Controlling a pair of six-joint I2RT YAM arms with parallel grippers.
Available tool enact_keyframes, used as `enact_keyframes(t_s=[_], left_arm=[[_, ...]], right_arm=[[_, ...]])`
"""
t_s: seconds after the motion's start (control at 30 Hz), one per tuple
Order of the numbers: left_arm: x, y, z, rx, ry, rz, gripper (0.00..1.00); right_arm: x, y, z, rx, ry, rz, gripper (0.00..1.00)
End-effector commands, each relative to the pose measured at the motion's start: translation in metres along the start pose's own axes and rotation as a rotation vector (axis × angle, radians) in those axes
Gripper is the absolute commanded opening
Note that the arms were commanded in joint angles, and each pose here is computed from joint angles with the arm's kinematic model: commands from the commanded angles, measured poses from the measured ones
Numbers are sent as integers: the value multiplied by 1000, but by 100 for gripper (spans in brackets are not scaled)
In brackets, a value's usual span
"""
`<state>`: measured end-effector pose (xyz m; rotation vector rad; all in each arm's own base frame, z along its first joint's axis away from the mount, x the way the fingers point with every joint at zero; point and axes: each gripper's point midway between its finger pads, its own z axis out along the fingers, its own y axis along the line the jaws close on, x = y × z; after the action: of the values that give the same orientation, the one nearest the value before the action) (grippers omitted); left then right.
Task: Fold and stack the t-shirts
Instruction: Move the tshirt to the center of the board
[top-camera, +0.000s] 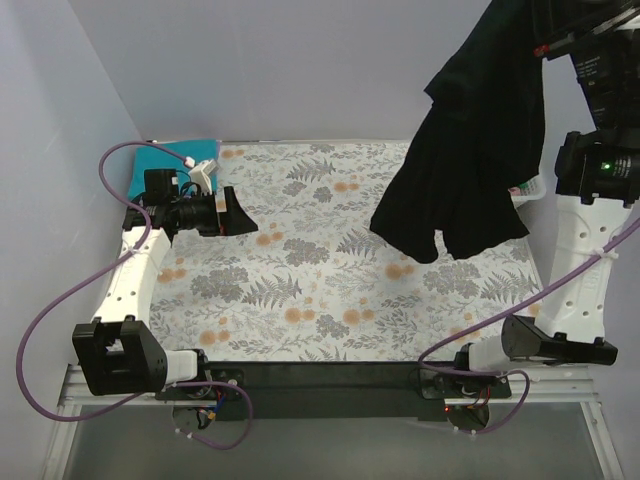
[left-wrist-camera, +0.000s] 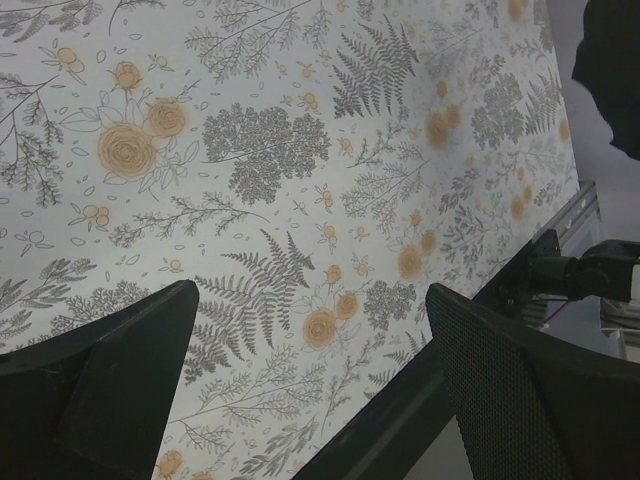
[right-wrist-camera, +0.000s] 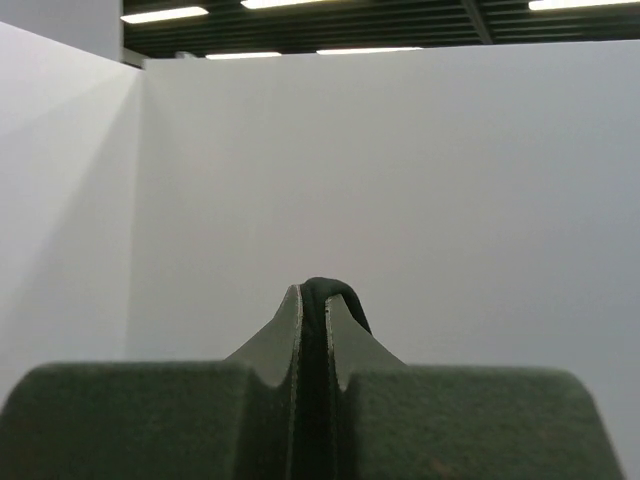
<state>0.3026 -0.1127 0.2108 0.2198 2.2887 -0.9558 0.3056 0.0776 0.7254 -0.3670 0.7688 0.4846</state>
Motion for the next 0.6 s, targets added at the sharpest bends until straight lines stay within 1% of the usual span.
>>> enact_keyframes(t_s=[0.0, 0.03, 0.13, 0.27, 0.4, 0.5, 0.57], left_arm=[[-14, 0, -7, -52, -56, 22, 98], [-15, 7, -7, -82, -57, 18, 98], [-21, 9, -9, -107, -75, 13, 98], [-27, 3, -12, -67, -97, -13, 98], [-36, 4, -14, -66, -111, -24, 98], [-40, 7, -17, -73, -121, -29, 98], [-40, 9, -19, -74, -126, -31, 98]], right_arm=[[-19, 55, 1, -142, -75, 57, 1], [-23, 66, -2, -156, -87, 74, 1], [-14, 91, 0, -223, -74, 152, 1], [8, 111, 7, -265, -33, 260, 1], [27, 137, 16, -320, 10, 365, 1], [55, 151, 18, -327, 59, 417, 1], [91, 166, 15, -336, 130, 451, 1]])
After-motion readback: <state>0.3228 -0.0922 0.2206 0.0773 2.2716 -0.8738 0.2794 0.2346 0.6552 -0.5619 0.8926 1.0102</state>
